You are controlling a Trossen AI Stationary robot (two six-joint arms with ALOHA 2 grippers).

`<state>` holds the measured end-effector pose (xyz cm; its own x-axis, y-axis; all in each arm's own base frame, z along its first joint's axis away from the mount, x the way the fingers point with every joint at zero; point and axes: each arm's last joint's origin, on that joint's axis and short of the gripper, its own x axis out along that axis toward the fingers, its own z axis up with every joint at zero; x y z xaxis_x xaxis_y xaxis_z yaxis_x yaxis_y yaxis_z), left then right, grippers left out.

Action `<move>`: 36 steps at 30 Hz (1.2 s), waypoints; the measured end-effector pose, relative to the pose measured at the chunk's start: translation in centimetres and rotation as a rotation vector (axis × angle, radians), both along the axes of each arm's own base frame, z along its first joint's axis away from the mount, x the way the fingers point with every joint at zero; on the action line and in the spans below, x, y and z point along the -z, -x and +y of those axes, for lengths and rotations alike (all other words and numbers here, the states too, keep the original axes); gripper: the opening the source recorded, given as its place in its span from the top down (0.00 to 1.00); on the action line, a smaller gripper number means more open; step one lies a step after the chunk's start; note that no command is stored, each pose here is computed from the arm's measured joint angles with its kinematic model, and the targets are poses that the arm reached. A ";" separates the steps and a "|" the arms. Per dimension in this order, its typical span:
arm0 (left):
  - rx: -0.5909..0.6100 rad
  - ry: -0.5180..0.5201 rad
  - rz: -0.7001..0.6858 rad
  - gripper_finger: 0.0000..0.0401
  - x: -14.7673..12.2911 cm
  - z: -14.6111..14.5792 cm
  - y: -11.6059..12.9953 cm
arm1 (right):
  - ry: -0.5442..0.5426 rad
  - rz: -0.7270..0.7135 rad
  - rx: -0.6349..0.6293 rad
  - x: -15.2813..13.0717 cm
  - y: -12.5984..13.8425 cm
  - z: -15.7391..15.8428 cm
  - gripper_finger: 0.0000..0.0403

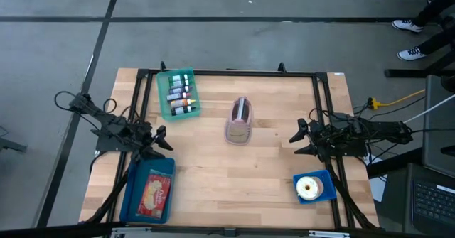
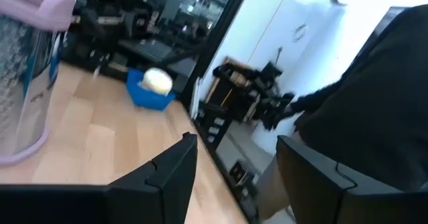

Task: Pick & Place Food Item
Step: Return to Home Position

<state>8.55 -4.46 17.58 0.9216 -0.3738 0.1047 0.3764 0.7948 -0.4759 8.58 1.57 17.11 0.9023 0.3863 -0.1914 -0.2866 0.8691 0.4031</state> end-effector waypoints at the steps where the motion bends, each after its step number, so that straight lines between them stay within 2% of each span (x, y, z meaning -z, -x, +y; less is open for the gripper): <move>1: 0.000 0.007 -0.012 0.51 -0.1 0.0 0.0 | 0.000 0.000 0.000 0.0 0.0 0.0 0.35; 36: 0.000 0.005 -0.009 0.51 -0.1 0.0 0.0 | 0.001 0.000 -0.001 0.0 0.0 0.0 0.35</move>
